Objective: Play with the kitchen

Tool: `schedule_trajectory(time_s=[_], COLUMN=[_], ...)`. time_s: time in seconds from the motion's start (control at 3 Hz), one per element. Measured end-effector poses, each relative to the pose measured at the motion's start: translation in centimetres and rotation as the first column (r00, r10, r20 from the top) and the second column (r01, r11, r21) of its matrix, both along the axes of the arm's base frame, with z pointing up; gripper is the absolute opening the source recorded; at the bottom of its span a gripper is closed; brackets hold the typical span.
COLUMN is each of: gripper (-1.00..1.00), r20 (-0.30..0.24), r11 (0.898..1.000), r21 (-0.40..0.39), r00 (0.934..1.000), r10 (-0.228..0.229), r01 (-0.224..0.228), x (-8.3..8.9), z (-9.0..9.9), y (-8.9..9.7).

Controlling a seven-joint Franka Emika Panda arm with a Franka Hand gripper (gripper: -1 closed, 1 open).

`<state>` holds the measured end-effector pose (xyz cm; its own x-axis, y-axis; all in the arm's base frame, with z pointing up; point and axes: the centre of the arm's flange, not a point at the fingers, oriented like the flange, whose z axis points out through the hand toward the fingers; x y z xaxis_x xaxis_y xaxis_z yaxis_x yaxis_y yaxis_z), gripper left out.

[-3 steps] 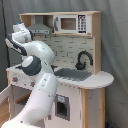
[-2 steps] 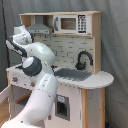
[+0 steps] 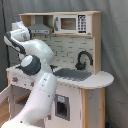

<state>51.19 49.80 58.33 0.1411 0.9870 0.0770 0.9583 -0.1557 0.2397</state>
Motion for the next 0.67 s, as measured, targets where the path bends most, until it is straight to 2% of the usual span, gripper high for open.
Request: schedule_trajectory(time_s=[0.33,0.67], gripper=[-1.0,-1.0], r20=[-0.012,-0.032], r11=[0.998,0.99], r21=[-0.019,-0.052], r00=[0.9981,0.9908], r10=[-0.061,-0.131], r01=[0.061,0.13], x=[-1.7,-2.9], z=[2.2,3.4], y=[-0.8,-1.8])
